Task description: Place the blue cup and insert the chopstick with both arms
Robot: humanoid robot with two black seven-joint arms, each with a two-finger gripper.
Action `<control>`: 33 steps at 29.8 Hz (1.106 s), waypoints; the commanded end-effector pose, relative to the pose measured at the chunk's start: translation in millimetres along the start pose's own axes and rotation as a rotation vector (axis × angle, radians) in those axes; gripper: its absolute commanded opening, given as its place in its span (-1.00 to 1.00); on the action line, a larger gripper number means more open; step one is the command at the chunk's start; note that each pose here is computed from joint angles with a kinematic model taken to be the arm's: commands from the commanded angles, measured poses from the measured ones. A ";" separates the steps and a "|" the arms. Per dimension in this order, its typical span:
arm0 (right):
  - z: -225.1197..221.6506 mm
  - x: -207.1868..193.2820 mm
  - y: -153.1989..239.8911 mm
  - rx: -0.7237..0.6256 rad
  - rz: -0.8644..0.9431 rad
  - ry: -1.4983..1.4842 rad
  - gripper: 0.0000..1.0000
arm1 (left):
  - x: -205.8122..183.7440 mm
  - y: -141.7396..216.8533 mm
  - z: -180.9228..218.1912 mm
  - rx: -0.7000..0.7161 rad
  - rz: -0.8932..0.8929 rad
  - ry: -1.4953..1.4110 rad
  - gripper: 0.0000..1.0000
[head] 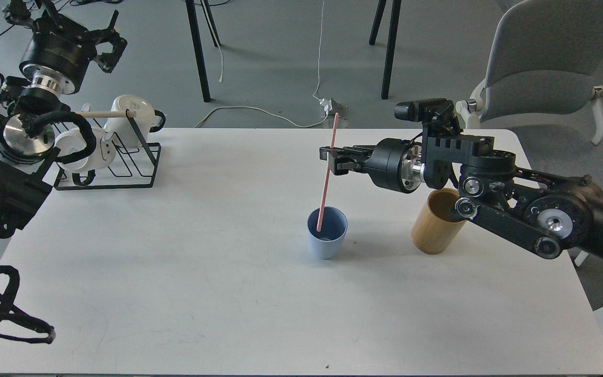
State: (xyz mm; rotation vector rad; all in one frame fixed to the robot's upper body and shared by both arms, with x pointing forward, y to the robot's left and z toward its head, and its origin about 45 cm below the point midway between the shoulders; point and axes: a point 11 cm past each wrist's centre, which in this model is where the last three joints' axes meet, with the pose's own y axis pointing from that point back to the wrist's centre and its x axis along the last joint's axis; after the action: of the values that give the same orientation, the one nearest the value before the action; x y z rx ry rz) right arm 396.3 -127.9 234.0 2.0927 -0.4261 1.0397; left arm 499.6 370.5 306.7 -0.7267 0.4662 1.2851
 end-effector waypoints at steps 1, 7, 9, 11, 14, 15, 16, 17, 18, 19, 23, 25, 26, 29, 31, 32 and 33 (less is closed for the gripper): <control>2.6 -9.1 -1.5 -0.007 -0.017 -0.001 -0.99 | 0.1 -0.1 2.0 -0.003 0.000 -0.002 0.99; 5.0 -25.5 -2.7 -0.014 -0.059 0.004 -0.89 | -0.1 0.0 2.1 0.000 -0.001 -0.004 0.99; 5.7 -28.3 -2.7 -0.015 -0.063 -0.001 -0.80 | -0.4 -0.2 1.3 0.001 -0.002 -0.003 0.99; 7.0 -28.7 -2.0 -0.017 -0.063 -0.002 -0.71 | -0.4 -0.2 1.3 0.001 -0.002 -0.003 0.99; 7.4 -29.3 -1.6 -0.018 -0.064 -0.004 -0.60 | -1.0 -0.6 1.7 0.000 -0.003 -0.003 0.99; 7.3 -30.3 -1.5 -0.017 -0.064 -0.008 -0.54 | -1.0 -0.6 1.7 0.000 -0.003 -0.003 0.99; 8.9 -31.1 -0.6 -0.020 -0.064 -0.015 -0.46 | -0.9 -0.6 1.4 0.001 -0.003 -0.003 0.99; 9.2 -31.2 -0.2 -0.019 -0.063 -0.018 -0.39 | -0.3 -0.1 0.7 0.003 -0.002 -0.004 0.99; 9.9 -30.7 0.3 -0.021 -0.061 -0.020 -0.33 | -0.3 0.0 0.4 0.004 -0.002 -0.005 0.99; 9.8 -30.3 0.4 -0.020 -0.060 -0.023 -0.26 | -0.3 0.0 0.4 0.004 -0.002 -0.005 0.99; 9.7 -28.8 1.0 -0.015 -0.054 -0.034 -0.03 | 0.1 -0.1 2.0 -0.003 0.000 -0.002 0.99; 11.5 -19.7 3.6 -0.016 -0.027 -0.042 0.09 | 0.1 -0.1 2.3 -0.006 0.000 -0.002 0.99; 11.7 -11.4 5.1 -0.015 -0.002 -0.051 0.18 | 0.0 -0.1 2.9 -0.010 0.000 -0.001 0.99; 14.4 28.5 16.2 -0.006 0.118 -0.102 0.72 | 0.1 -0.1 2.6 -0.009 0.000 -0.002 0.99; 20.0 61.8 30.6 0.008 0.218 -0.182 0.96 | 0.1 -0.1 2.6 -0.009 0.000 -0.002 0.99; 24.6 74.9 38.7 0.012 0.261 -0.225 0.96 | 0.1 -0.1 2.6 -0.009 0.000 -0.002 0.99; 32.2 88.7 48.0 0.014 0.309 -0.282 0.97 | -0.2 -0.2 1.9 -0.008 -0.001 -0.001 0.99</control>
State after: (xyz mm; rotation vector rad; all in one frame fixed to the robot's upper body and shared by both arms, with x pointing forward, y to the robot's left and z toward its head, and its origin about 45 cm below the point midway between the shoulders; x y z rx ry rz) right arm 422.5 -157.6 278.3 2.1754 -0.7065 0.9794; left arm 499.5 372.4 308.6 -0.7328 0.4591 1.2882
